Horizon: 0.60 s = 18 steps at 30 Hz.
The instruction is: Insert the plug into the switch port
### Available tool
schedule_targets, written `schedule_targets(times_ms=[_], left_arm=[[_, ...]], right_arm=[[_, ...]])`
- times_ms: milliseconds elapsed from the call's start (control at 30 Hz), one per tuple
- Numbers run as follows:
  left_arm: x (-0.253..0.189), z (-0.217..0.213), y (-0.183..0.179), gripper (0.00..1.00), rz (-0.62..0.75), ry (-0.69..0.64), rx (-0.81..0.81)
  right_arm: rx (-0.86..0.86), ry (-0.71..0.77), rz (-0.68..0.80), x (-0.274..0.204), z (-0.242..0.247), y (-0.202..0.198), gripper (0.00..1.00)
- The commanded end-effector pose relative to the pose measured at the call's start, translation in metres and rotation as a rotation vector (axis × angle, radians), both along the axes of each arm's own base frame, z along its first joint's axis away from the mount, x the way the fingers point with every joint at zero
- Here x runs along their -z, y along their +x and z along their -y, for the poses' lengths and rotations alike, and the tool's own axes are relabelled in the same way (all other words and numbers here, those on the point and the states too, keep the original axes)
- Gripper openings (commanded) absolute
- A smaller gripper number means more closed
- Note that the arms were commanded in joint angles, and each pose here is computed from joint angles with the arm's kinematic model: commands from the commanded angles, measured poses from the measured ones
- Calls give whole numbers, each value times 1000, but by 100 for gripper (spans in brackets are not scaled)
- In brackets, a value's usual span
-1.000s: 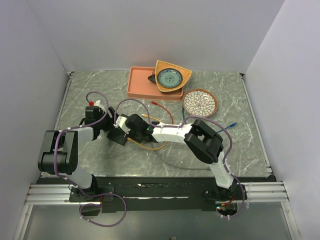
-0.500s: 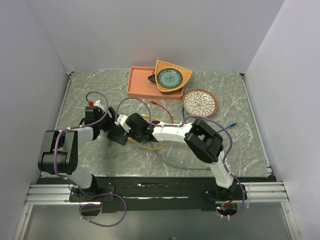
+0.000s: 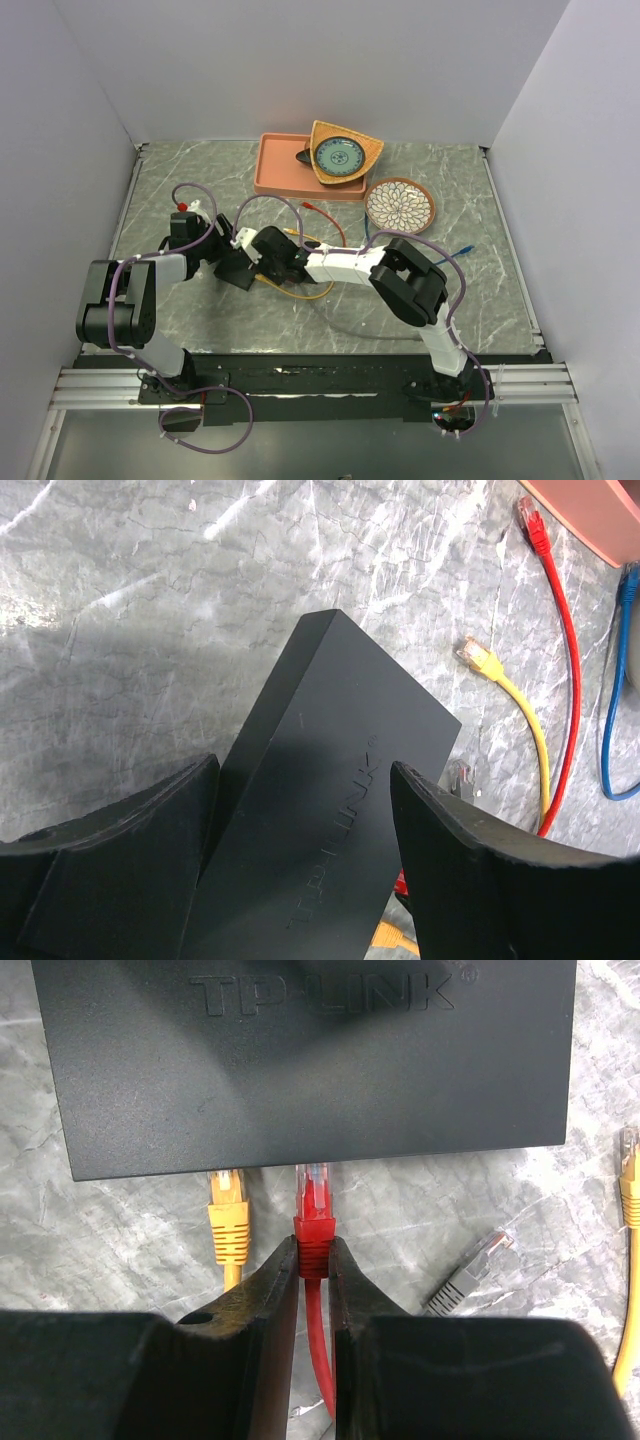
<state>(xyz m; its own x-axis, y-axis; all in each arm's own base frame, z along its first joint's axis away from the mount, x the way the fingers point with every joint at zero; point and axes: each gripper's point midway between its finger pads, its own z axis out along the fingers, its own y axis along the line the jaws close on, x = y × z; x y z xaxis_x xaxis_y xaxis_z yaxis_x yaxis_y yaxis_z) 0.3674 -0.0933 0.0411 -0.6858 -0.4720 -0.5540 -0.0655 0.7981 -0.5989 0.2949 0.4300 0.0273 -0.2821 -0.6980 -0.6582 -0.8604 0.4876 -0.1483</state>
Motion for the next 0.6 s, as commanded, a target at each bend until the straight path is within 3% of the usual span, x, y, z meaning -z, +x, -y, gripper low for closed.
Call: schedule_targets(times_ms=[0, 567], left_arm=[[20, 23, -31, 74, -132, -76, 86], [19, 24, -30, 74, -131, -79, 91]], right_arm=[[38, 231, 122, -81, -32, 27, 0], [109, 278, 75, -87, -32, 35, 0]])
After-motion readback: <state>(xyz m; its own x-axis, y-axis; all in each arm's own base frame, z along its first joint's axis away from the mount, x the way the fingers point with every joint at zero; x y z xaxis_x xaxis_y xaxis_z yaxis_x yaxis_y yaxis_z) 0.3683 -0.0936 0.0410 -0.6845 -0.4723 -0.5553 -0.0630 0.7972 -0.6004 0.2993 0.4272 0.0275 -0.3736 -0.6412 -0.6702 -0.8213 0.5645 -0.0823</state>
